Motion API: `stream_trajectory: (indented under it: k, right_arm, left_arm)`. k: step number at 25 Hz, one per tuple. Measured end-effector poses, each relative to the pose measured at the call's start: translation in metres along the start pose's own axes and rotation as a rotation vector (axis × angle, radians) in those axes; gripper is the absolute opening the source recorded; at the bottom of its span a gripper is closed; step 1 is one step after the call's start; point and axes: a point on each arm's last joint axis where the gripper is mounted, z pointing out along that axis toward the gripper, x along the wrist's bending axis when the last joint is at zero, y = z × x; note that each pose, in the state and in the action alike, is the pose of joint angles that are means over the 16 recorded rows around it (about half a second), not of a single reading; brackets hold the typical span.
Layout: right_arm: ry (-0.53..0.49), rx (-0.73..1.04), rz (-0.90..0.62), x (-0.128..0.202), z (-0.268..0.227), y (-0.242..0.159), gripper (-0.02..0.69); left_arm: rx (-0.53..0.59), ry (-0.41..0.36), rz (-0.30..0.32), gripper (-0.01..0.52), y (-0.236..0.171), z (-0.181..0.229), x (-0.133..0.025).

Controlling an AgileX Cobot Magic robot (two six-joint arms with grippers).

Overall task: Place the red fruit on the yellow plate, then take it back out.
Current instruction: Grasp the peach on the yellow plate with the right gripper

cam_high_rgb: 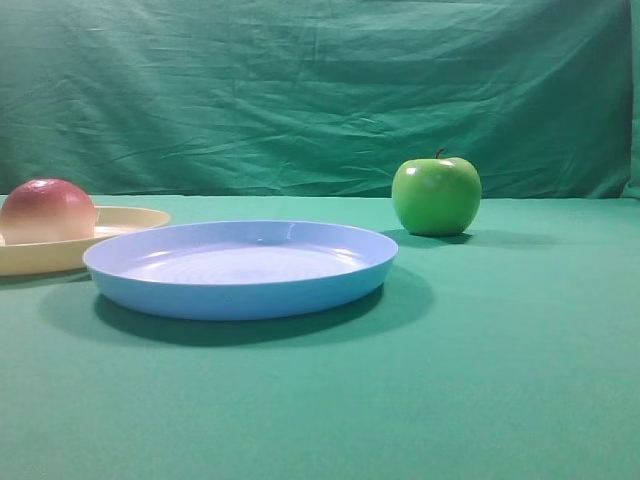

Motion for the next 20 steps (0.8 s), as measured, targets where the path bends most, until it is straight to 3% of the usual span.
stream_trajectory:
  k: [9,20]
  right_arm:
    - [0.074,0.067,0.003,0.007,0.014,0.065,0.0]
    - [0.309,0.262,-0.122,0.054,0.079,0.114,0.0]
  left_arm:
    - [0.0,0.0,0.0,0.0,0.0,0.0,0.0]
    - [0.0,0.0,0.0,0.0,0.0,0.0,0.0]
